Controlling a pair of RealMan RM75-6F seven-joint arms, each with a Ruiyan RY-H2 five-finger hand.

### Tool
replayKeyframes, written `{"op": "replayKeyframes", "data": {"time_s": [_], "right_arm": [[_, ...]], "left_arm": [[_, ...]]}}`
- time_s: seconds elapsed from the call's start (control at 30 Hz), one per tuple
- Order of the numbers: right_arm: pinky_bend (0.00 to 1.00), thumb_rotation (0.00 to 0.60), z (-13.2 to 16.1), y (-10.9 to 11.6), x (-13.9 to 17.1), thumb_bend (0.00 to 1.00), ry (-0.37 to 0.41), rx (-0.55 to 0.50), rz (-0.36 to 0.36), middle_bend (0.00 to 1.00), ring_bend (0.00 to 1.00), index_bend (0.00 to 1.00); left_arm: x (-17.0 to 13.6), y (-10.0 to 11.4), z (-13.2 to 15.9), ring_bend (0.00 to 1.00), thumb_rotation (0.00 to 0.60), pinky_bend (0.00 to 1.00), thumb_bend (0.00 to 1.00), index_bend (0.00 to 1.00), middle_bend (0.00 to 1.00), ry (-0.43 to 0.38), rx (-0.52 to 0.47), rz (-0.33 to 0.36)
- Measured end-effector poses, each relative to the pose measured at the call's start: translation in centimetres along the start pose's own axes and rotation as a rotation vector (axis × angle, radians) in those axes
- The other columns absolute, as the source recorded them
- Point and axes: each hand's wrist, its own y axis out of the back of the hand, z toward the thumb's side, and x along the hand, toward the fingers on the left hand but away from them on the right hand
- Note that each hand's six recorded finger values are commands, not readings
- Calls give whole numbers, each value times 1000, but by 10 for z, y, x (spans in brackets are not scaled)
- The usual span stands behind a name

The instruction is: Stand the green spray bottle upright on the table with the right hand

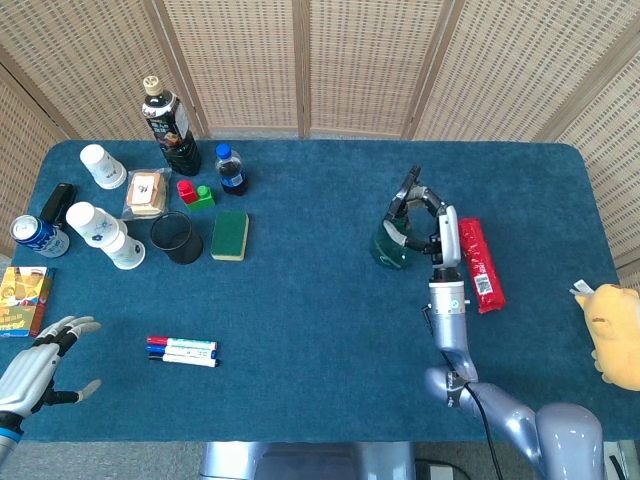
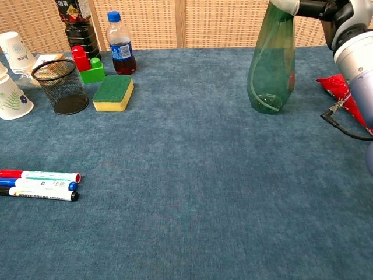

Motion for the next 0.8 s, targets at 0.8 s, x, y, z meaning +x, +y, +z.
{"op": "replayKeyframes", "data": {"time_s": [0.8], "right_arm": [[443, 600, 3, 0, 1, 230, 15, 19, 17, 486, 393, 426]], "left_arm": [[0, 0, 1, 88, 600, 13, 305, 172, 149, -10, 0, 2]]}}
